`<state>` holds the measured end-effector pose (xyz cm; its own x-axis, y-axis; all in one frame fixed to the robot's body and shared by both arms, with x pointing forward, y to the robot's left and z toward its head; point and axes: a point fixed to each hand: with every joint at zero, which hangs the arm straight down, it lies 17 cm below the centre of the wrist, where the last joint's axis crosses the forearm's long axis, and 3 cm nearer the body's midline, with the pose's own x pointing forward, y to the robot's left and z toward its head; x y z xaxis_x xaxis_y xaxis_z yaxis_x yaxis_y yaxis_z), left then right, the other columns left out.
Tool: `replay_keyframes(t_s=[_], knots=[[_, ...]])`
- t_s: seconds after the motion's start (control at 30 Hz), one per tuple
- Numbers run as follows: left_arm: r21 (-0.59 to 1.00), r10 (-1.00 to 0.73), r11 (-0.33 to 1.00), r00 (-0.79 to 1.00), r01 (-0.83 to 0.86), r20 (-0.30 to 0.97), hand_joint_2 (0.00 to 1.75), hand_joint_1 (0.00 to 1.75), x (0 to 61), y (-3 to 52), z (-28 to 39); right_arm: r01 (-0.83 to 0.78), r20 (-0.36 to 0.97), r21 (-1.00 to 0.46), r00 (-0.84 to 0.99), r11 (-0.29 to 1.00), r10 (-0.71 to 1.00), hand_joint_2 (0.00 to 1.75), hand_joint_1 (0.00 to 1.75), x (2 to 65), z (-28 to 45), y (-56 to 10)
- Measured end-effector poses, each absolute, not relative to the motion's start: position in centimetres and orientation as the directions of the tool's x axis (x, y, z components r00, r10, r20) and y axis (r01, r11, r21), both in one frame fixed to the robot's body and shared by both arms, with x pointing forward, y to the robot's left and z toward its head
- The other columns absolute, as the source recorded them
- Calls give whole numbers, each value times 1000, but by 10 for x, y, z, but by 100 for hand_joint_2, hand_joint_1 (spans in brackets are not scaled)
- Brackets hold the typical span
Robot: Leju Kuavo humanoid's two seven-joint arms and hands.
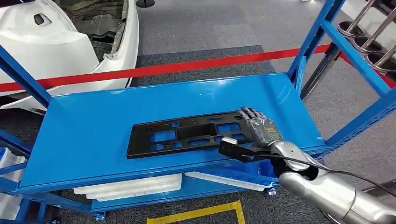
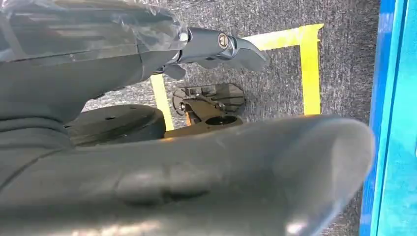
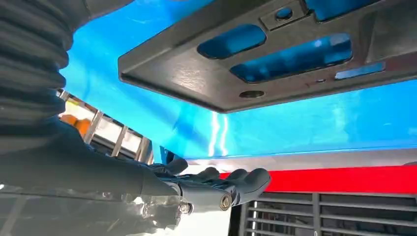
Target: Take the parts from the cabinet and place them on the table.
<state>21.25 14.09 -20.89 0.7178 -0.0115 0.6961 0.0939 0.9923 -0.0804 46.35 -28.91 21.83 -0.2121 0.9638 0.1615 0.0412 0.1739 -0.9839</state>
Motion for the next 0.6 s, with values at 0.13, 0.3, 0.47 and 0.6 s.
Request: replay_keyframes(t_s=[0.13, 0.3, 0.47, 0.6], knots=[[-80, -12, 992, 717, 94, 697, 0, 0, 214, 141, -209, 27, 146, -987, -216, 156, 965, 175, 0, 463, 214, -288], [-80, -13, 992, 717, 96, 697, 0, 0, 214, 141, -208, 8, 117, -993, -225, 122, 967, 175, 0, 466, 208, -286], [-79, -14, 992, 718, 96, 696, 0, 0, 215, 141, -208, -18, 107, -994, -235, 106, 966, 175, 0, 469, 201, -284], [-79, -13, 992, 718, 96, 696, 0, 0, 215, 141, -208, -37, 103, -995, -240, 97, 965, 175, 0, 471, 197, -282]])
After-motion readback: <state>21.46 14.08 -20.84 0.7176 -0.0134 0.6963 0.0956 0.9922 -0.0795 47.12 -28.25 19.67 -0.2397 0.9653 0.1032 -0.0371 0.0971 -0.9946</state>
